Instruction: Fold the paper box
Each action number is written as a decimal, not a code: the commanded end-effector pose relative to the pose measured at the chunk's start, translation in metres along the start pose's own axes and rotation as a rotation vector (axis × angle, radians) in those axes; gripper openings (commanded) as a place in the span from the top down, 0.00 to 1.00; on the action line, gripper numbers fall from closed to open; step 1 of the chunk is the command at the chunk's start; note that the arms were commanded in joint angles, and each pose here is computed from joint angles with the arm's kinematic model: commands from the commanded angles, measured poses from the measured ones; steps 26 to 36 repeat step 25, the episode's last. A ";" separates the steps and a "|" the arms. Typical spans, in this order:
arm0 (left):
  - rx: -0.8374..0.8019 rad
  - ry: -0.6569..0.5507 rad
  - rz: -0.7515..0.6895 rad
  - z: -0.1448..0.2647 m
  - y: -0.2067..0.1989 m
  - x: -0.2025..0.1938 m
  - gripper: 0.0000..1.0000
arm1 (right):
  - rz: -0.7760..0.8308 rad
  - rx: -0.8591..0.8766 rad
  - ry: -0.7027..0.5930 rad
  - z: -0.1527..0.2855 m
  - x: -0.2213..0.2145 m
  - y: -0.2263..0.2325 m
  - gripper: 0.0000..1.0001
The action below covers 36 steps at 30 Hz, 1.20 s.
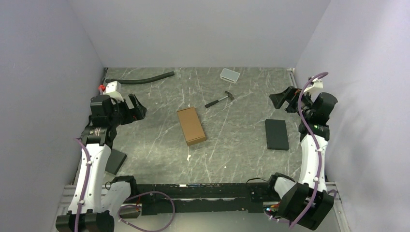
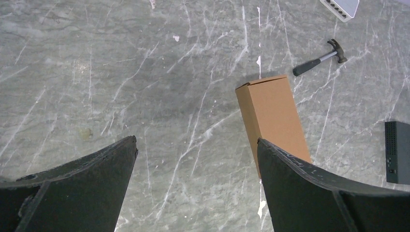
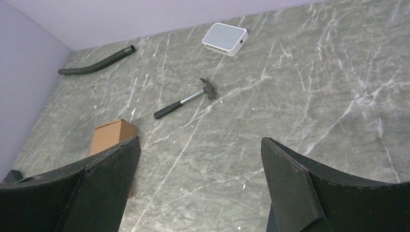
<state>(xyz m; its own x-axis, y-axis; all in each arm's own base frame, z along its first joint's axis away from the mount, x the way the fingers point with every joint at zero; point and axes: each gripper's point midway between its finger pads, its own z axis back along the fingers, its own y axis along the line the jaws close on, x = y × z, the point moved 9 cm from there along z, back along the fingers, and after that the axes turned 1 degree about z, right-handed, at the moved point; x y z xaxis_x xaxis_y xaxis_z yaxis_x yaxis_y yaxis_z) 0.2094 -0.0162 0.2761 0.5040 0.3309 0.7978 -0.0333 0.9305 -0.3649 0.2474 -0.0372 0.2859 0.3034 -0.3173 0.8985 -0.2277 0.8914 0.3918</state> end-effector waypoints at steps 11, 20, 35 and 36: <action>-0.034 -0.009 -0.022 0.001 -0.002 0.001 0.00 | -0.015 -0.040 -0.017 -0.003 0.008 -0.005 0.00; -0.035 -0.004 -0.021 0.000 -0.002 0.000 0.01 | -0.019 -0.047 -0.017 -0.004 0.009 -0.005 0.00; -0.036 -0.005 -0.021 0.001 -0.002 0.000 0.01 | -0.015 -0.054 -0.023 -0.003 0.010 -0.006 0.00; -0.036 -0.005 -0.021 0.001 -0.002 0.000 0.01 | -0.015 -0.054 -0.023 -0.003 0.010 -0.006 0.00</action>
